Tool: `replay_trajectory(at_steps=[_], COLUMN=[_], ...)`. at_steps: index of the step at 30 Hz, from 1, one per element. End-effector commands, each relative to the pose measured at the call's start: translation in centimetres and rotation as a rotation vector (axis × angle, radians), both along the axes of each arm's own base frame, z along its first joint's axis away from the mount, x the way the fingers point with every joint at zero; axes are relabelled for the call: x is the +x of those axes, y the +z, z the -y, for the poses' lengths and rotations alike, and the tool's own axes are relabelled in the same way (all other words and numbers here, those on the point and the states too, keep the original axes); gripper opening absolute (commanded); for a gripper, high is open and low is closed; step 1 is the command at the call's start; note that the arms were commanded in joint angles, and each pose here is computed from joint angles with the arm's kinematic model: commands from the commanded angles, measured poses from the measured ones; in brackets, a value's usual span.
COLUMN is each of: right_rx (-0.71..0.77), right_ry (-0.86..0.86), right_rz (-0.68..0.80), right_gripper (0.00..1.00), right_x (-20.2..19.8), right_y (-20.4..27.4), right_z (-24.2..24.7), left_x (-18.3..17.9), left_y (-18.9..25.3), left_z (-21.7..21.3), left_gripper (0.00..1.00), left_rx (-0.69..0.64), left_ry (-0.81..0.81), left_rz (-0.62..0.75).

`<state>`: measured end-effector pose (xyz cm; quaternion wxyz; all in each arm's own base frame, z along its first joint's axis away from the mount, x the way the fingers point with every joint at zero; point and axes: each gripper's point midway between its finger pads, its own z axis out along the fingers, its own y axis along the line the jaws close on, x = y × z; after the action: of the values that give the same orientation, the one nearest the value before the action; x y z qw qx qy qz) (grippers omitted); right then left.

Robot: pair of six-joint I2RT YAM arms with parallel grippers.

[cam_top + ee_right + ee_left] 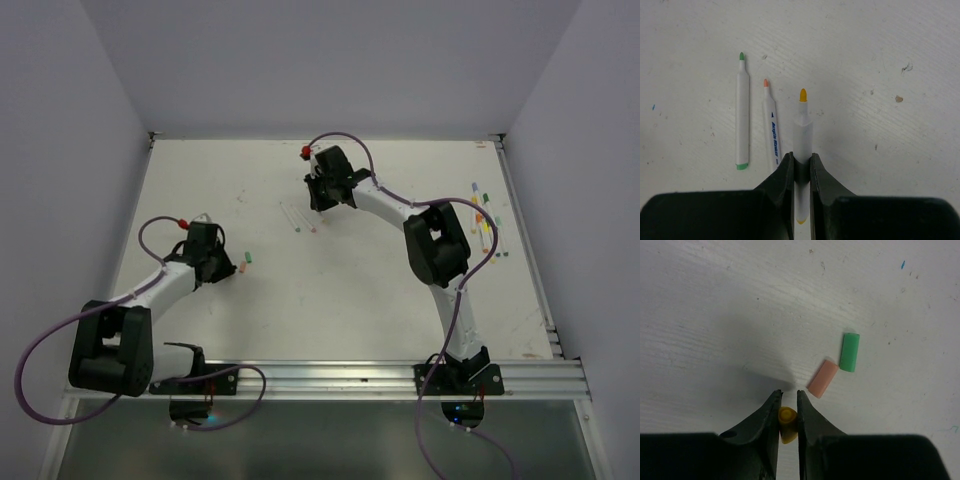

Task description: Open the pen caps

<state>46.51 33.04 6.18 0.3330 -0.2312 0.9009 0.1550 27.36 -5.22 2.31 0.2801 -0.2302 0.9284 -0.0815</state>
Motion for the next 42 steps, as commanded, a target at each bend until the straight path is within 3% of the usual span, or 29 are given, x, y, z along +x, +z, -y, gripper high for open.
replay_trajectory(at_steps=[1,7,19,21,35,39,41,42], right_rx=[0.030,0.023,0.042,0.044,0.070,0.123,0.154,0.147], right_ry=[0.008,0.009,0.035,0.041,0.027,-0.025,-0.023,-0.042], right_rz=[-0.002,-0.009,-0.035,-0.041,-0.043,0.007,0.007,0.008], right_gripper=[0.07,0.08,0.09,0.13,0.26,0.45,0.49,0.58], right_x=[0.3,0.2,-0.2,-0.2,0.0,0.9,1.0,1.4], right_y=[-0.1,-0.4,-1.0,-1.2,-0.5,2.4,3.4,3.6], right_z=[-0.6,-0.5,-1.0,-1.2,-1.4,-0.4,-0.4,0.3], left_x=[1.6,1.9,1.7,1.8,3.1,3.1,3.0,2.9], left_y=[0.7,0.1,1.0,1.7,8.9,9.8,10.0,10.0], left_z=[0.0,0.2,0.1,0.0,1.3,2.2,2.2,2.2], left_gripper=[0.21,0.38,0.53,0.60,0.67,0.71,0.75,0.75], left_rx=[-0.003,-0.013,-0.033,-0.038,-0.118,-0.158,-0.156,-0.155], left_ry=[0.006,0.006,0.050,0.058,0.011,-0.037,-0.039,-0.040], left_rz=[0.053,0.043,0.095,0.118,0.333,0.383,0.397,0.399])
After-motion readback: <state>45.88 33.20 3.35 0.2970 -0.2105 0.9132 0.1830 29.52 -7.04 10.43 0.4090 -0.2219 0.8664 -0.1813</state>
